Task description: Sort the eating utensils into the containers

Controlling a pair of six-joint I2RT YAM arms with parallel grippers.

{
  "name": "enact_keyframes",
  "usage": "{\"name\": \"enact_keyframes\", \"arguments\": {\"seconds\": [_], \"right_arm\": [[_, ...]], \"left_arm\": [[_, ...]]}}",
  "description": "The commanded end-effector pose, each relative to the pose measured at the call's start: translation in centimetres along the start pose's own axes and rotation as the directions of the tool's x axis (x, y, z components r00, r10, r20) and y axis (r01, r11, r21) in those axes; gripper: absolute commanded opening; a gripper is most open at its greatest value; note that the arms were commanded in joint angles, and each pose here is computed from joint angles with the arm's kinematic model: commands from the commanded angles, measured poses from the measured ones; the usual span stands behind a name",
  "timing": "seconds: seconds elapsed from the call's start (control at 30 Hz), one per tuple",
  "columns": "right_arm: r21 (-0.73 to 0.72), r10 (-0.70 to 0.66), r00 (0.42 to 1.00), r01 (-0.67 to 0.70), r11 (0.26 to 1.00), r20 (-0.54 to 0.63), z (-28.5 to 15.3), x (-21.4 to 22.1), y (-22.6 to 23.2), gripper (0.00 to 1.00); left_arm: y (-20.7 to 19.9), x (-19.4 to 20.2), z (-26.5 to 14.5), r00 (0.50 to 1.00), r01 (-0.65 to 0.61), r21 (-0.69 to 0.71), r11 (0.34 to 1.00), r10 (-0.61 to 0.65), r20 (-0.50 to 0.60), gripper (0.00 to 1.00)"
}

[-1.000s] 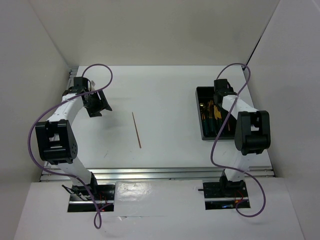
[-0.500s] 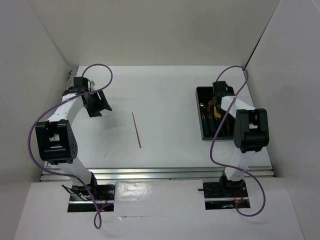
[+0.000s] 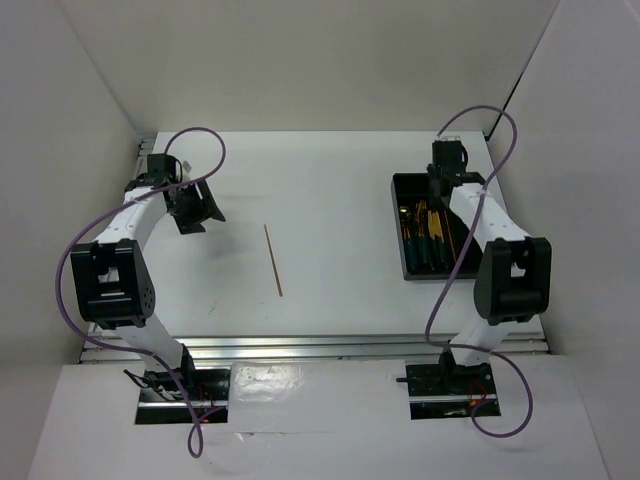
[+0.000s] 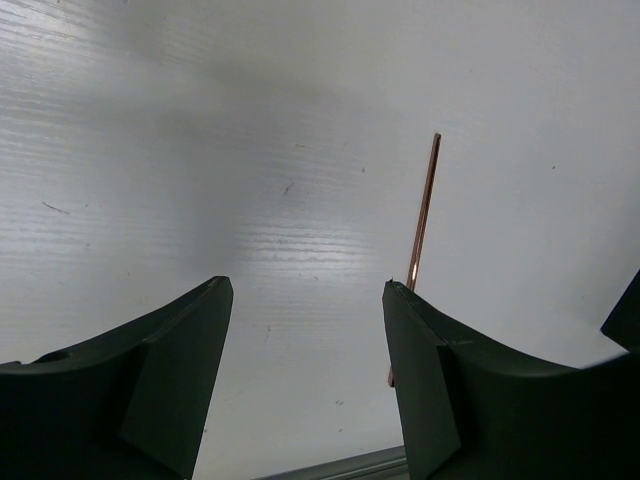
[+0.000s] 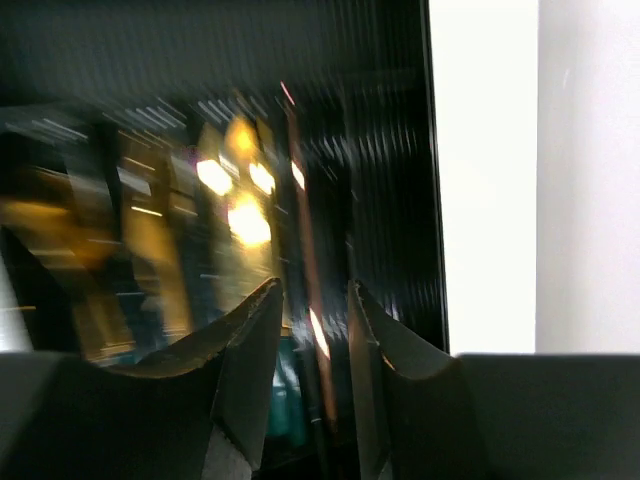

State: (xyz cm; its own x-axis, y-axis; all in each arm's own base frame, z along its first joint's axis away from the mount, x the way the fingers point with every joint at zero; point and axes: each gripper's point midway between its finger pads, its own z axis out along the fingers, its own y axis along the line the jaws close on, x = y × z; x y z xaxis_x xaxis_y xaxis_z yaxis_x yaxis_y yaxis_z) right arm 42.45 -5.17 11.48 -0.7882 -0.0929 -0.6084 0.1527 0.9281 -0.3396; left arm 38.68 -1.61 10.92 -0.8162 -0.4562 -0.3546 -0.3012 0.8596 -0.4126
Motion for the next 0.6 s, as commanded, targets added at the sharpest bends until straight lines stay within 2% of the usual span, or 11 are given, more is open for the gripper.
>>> {"name": "enact_keyframes", "arguments": {"seconds": [0.0, 0.07, 0.2, 0.23, 0.3, 0.33, 0.37, 0.4, 0.47, 0.5, 0.57], "right_arm": [[-0.206, 0.151, 0.96, -0.103, 0.973, 0.235, -7.9, -7.9, 3.4, 0.43], [-0.33, 0.179, 0.951, -0.089, 0.94, 0.253, -9.8, -8.7, 7.2, 0.53], [-0.617, 0.201, 0.963, -0.047, 0.786, 0.182, -14.8, -8.0, 19.1, 0.54], [-0.647, 0.2, 0.974, -0.083, 0.758, 0.109, -14.4, -6.8, 22.2, 0.54], [-0.674, 0.171, 0.981, -0.065, 0.736, 0.092, -15.8, -6.7, 26.0, 0.54], [-0.675, 0.091, 0.994, -0.031, 0.737, 0.054, -16.0, -4.0, 29.7, 0.54], [-0.658, 0.06, 0.996, -0.005, 0.753, 0.061, -16.2, -3.5, 31.0, 0.54], [-0.668, 0.038, 0.993, 0.044, 0.743, 0.108, -18.6, -4.0, 33.4, 0.54], [-0.609, -0.039, 0.994, 0.091, 0.788, 0.098, -17.9, -1.8, 35.7, 0.54], [-0.637, -0.059, 0.99, 0.126, 0.761, 0.126, -20.0, -1.6, 37.7, 0.55], [-0.645, -0.105, 0.986, 0.163, 0.746, 0.128, -20.1, 0.2, 40.0, 0.55]], "left_arm": [[-1.4, -0.9, -1.4, 0.999, -0.03, 0.063, 0.998, 0.027, 0.036, 0.75], [-1.6, -1.0, -1.4, 0.999, -0.033, 0.075, 0.997, 0.03, 0.041, 0.75], [-1.7, -0.9, -1.8, 0.998, -0.037, 0.078, 0.996, 0.033, 0.051, 0.75], [-1.8, -1.0, -2.1, 0.998, -0.04, 0.081, 0.996, 0.036, 0.059, 0.75], [-1.8, -1.2, -2.4, 0.997, -0.043, 0.074, 0.996, 0.038, 0.071, 0.75], [-1.6, -1.3, -2.4, 0.997, -0.033, 0.057, 0.998, 0.028, 0.077, 0.75], [-1.5, -1.5, -2.6, 0.996, -0.035, 0.049, 0.998, 0.031, 0.089, 0.75], [-1.2, -1.8, -2.9, 0.994, -0.026, 0.026, 0.999, 0.023, 0.108, 0.75], [-0.9, -1.9, -3.2, 0.993, -0.014, 0.002, 1.0, 0.014, 0.117, 0.75], [-0.6, -1.8, -3.2, 0.993, 0.002, -0.012, 1.0, 0.0, 0.114, 0.75], [-0.3, -2.1, -3.5, 0.991, 0.012, -0.035, 0.999, -0.007, 0.136, 0.75]]}}
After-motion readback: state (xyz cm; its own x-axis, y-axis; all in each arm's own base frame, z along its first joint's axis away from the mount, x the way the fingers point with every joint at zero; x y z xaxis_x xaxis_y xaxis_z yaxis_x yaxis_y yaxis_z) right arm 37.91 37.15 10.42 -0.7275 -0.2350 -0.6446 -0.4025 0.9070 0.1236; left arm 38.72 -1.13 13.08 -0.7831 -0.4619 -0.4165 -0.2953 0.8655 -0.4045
